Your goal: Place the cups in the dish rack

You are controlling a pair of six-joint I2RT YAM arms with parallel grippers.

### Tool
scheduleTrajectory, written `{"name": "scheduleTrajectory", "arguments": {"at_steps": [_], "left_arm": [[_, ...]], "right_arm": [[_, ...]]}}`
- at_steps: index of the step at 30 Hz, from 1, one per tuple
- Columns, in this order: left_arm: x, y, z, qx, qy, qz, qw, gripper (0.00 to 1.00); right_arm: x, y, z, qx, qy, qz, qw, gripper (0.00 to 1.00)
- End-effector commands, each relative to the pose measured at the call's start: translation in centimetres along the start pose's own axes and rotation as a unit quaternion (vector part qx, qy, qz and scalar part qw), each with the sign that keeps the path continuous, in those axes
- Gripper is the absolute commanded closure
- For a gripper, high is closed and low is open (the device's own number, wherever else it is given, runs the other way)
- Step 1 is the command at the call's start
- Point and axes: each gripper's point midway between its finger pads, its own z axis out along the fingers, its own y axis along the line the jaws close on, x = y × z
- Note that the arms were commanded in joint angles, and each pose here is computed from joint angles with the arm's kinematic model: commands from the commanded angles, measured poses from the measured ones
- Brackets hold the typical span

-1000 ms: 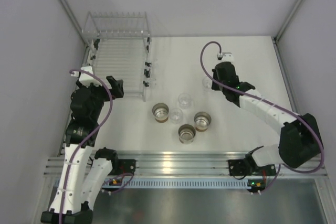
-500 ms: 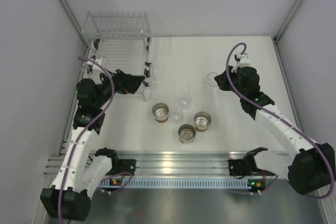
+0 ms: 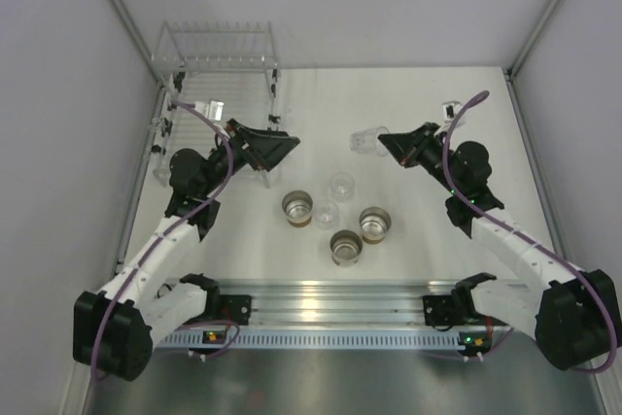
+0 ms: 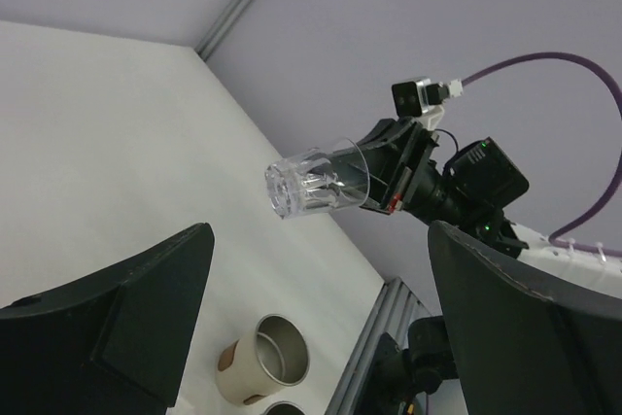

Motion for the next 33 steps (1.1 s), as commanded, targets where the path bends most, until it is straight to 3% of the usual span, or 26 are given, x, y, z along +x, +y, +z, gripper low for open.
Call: {"name": "scheduleTrajectory", "arguments": {"at_steps": [1,6,12,33], "left_arm": [[-2.1,-4.2,2.7,0.072,-0.036,0.028,0.996,0.03],[-1.3,-6.5,6.0,0.116,-0.032,0.023,0.992,0.04],[-0.8,-6.1,8.1,0.113,-0.041,0.016,0.993,0.04],[2.5,-6.7,11.8,0.167,-0.063,-0.052,0.983,0.05]], "right_arm": [[-3.8,4.9,0.2,-0.11,-0.066,0.016,0.992,1.0],[-4.9,8.1,0.4,-0.171,-0.086,0.037,0.981,1.0],[-5.7,10.3,0.5,-0.216,-0.093,0.053,0.971,1.0],[-3.3,10.4,1.0,-0.272,-0.093,0.102,0.952,1.0]]}}
